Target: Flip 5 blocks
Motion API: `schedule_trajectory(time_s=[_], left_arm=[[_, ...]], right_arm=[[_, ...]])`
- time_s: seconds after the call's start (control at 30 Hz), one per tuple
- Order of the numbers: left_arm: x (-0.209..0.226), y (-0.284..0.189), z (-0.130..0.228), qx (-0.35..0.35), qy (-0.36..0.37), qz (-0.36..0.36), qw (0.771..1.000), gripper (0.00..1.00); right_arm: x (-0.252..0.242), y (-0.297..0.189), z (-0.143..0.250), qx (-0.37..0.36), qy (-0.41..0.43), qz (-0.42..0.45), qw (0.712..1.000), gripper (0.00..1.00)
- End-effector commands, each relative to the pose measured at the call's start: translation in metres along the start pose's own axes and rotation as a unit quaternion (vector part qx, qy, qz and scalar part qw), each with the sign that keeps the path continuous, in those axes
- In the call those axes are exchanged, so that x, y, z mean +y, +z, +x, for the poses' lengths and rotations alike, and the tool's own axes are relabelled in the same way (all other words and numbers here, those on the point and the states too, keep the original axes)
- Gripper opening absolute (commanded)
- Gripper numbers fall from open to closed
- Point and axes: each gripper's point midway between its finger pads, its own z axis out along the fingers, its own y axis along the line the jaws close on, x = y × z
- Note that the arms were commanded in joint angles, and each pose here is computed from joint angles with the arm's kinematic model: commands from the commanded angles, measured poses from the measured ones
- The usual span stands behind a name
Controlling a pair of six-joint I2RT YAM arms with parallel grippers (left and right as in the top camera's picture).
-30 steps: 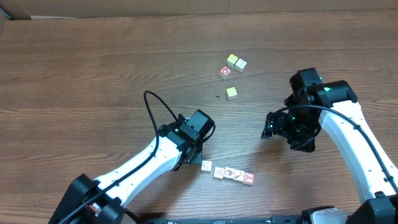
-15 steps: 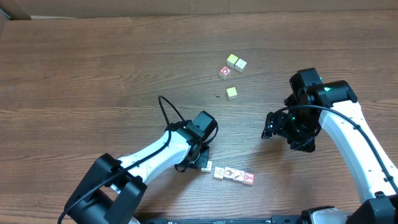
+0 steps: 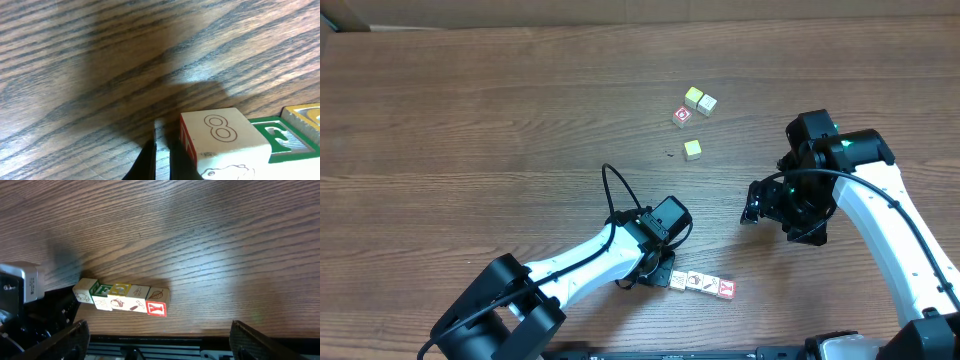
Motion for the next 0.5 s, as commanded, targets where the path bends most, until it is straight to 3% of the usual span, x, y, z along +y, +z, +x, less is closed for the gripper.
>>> schedule_trajectory(time_s=[0.0, 0.27, 0.47], left_arm=[[0.006, 0.006, 0.003, 0.009, -0.013, -0.010, 1.000, 0.04], [0.030, 0.000, 0.016, 0.033, -0.043, -0.052, 0.997, 0.05], [0.008, 0.000, 0.045, 0.070, -0.001, -0.044, 0.997, 0.04]], right_arm=[[0.004, -0.009, -0.002, -0.013, -0.007, -0.009, 1.000, 0.90], [0.004, -0.009, -0.002, -0.011, -0.006, -0.008, 1.000, 0.90], [0.005, -0.009, -0.004, -0.016, -0.008, -0.010, 1.000, 0.90]])
